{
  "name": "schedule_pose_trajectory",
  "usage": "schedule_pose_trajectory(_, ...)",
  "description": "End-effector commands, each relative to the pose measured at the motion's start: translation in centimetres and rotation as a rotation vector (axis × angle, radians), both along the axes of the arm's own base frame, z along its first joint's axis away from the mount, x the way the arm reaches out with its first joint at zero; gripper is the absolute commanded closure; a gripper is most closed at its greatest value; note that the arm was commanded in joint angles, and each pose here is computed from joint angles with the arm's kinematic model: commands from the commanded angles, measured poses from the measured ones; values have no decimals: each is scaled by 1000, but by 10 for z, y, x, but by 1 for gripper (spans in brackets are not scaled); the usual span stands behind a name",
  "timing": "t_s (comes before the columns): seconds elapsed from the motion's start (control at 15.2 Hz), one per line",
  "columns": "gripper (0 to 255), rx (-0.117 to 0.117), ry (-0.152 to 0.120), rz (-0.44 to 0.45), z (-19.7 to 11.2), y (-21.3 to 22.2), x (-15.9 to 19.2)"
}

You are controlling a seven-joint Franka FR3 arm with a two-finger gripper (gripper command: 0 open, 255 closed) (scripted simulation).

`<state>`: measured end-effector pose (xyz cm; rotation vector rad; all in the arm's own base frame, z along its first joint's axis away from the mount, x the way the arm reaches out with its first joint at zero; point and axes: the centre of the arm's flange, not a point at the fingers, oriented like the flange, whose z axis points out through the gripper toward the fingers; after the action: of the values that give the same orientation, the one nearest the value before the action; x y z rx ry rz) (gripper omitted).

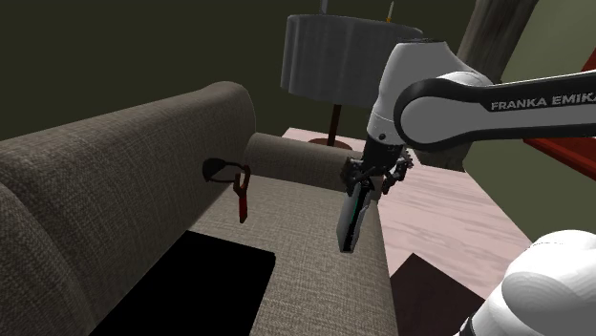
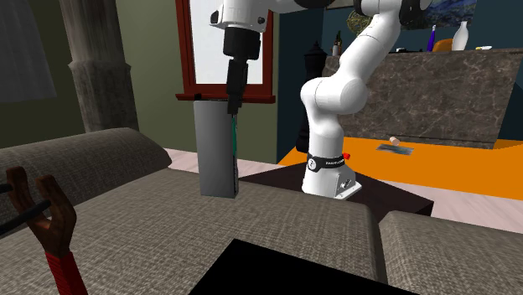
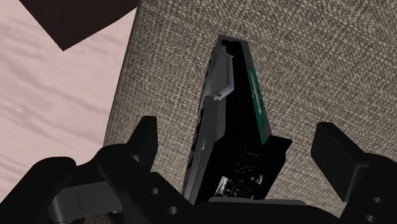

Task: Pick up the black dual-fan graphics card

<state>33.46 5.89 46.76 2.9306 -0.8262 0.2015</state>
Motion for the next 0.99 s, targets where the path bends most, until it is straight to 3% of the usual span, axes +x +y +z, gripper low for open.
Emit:
schedule_pose_trajectory(0.0,0,0,-1,0,-9,1,1)
schedule_pose_trajectory(0.07,0,0,-1,0,-9,1,0)
schedule_pose_trajectory(0.13,255,0,-1,0,-9,1,0)
schedule_pose_trajectory(0.73,255,0,-1,0,-9,1,1)
schedule_pose_trajectory(0.92,255,0,-1,0,7,1,1)
